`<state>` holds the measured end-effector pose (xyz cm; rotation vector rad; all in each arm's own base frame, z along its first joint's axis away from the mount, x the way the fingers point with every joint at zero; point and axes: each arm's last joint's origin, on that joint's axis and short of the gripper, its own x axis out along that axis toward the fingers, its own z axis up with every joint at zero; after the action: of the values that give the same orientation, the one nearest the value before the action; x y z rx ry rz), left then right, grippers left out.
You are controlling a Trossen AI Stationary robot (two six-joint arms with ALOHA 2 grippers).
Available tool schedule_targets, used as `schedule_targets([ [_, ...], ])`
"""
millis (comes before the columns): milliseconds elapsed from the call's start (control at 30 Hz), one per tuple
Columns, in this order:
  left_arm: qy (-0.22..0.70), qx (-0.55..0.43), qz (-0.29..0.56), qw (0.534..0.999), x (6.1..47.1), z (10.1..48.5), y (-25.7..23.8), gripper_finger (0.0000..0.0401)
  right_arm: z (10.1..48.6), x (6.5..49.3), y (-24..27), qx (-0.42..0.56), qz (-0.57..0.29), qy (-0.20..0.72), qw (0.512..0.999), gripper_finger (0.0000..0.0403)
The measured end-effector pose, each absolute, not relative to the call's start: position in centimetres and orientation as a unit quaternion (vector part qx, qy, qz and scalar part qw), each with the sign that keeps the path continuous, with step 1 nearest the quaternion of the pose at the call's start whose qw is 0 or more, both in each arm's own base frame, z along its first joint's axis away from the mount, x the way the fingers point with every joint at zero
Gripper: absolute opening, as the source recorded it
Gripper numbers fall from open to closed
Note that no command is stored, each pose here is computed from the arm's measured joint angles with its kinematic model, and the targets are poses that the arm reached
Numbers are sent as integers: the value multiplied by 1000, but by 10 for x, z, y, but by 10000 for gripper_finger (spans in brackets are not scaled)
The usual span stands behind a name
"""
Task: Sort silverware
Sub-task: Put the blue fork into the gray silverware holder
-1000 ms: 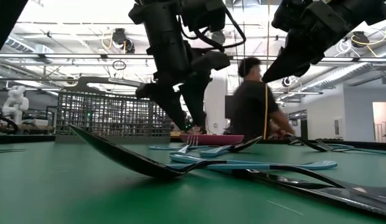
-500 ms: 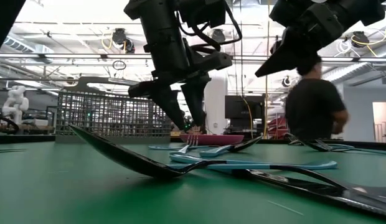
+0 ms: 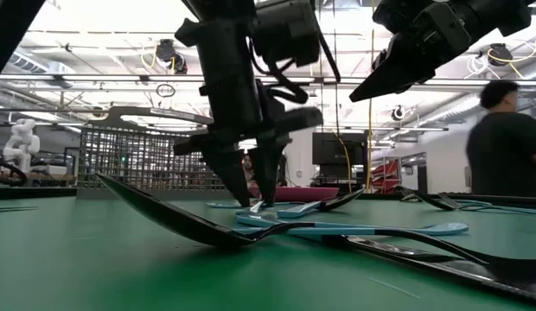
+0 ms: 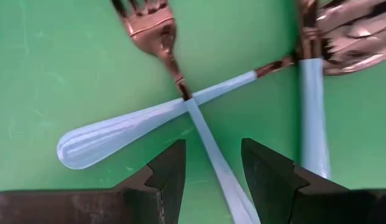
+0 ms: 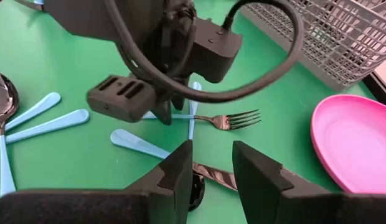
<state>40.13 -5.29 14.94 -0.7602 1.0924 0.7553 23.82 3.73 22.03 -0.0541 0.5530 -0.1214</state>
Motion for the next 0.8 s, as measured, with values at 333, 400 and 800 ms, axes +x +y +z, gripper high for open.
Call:
schedule_targets([
  [333,483,-335,353,728,402,150,-52,156,220,238,37,-27,-60,273,960,102],
  [400,481,-333,355,729,402,150,-51,156,220,238,37,-27,-60,273,960,102],
  [800,481,-324,364,729,403,144,-51,156,220,238,37,-28,-60,273,960,102],
])
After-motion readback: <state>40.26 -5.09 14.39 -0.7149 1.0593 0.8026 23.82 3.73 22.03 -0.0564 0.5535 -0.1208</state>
